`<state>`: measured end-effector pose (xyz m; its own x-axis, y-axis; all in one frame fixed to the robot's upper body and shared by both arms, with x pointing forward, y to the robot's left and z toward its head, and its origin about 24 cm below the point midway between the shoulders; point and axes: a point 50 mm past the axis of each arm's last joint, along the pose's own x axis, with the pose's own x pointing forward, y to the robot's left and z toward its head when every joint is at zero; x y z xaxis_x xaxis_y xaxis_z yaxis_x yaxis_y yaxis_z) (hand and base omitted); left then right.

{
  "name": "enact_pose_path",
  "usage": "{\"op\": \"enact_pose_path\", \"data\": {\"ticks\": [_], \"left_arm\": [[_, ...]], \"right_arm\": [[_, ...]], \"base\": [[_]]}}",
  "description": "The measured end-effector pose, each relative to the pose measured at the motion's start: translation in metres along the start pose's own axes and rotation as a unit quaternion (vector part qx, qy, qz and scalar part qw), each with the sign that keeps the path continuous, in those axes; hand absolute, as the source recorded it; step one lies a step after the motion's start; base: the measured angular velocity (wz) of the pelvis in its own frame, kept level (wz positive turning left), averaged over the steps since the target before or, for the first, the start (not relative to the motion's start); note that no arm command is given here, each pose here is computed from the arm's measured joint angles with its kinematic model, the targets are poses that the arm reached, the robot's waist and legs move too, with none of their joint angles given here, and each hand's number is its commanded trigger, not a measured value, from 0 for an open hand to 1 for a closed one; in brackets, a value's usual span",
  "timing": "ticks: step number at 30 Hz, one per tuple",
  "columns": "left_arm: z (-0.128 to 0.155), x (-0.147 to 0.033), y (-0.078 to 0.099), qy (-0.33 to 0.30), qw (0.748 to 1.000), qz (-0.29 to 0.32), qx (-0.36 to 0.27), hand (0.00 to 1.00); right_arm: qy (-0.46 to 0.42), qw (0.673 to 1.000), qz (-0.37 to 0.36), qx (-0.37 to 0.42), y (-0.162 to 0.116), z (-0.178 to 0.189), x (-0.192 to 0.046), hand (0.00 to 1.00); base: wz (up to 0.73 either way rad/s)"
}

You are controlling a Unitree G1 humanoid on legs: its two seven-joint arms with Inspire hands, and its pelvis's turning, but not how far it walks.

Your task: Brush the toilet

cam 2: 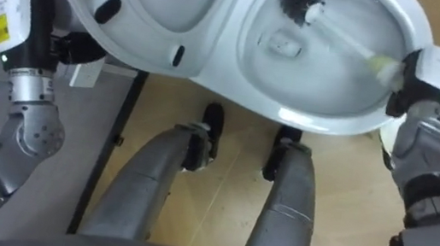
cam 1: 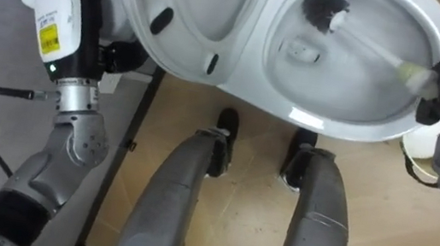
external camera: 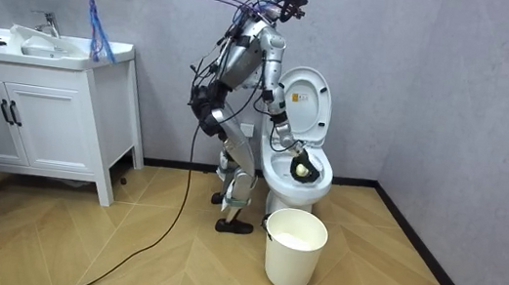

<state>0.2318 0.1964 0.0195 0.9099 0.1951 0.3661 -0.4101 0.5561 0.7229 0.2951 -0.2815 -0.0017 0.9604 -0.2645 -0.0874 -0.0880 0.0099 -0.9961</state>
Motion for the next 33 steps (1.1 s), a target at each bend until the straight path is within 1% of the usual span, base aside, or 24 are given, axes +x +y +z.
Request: {"op": "enact_pose_path", "data": {"ticks": [1,3,6,8,13,17,18,20,24,28,33], "left_arm": [[0.0,0.0,-0.001,0.001,1.0,-0.001,0.0,0.0],[-0.003,-0.006,-0.007,0.01,1.0,-0.016,0.008,0.0],[-0.006,-0.014,-0.015,0.021,0.999,-0.039,0.011,0.0],[-0.008,-0.017,-0.017,0.027,0.999,-0.044,0.012,0.0],[-0.012,-0.019,-0.013,0.042,0.998,-0.04,0.008,0.0],[-0.016,-0.021,-0.012,0.057,0.998,-0.037,0.009,0.0],[-0.017,-0.021,-0.011,0.062,0.997,-0.036,0.003,0.0],[-0.017,-0.021,-0.011,0.062,0.997,-0.038,0.004,0.0],[-0.017,-0.021,-0.01,0.059,0.998,-0.038,0.006,0.0],[-0.009,-0.017,-0.01,0.043,0.998,-0.044,-0.006,0.0],[0.006,-0.013,-0.013,0.019,0.997,-0.073,-0.027,0.0]], "right_arm": [[-0.011,1.0,-0.001,-0.005,0.003,0.006,-0.004,1.0],[-0.031,0.999,0.016,-0.028,0.02,0.019,-0.02,1.0],[-0.025,0.998,0.036,-0.035,0.029,0.02,-0.032,1.0],[-0.02,0.998,0.047,-0.036,0.03,0.021,-0.033,1.0],[-0.016,0.997,0.075,-0.025,0.031,0.029,-0.039,1.0],[-0.014,0.993,0.115,-0.024,0.04,0.03,-0.043,1.0],[-0.012,0.99,0.133,-0.036,0.045,0.028,-0.044,1.0],[-0.009,0.987,0.146,-0.062,0.049,0.019,-0.042,1.0],[-0.04,0.979,0.172,-0.104,0.05,0.009,-0.039,1.0],[-0.043,0.976,0.187,-0.105,0.043,-0.009,-0.034,1.0],[-0.03,0.973,0.199,-0.114,0.036,-0.031,-0.032,1.0]], "base": [[-0.16],[-0.25],[-0.22],[-0.14],[-0.01],[0.02],[0.08],[0.05],[0.1],[0.13],[0.02]]}}
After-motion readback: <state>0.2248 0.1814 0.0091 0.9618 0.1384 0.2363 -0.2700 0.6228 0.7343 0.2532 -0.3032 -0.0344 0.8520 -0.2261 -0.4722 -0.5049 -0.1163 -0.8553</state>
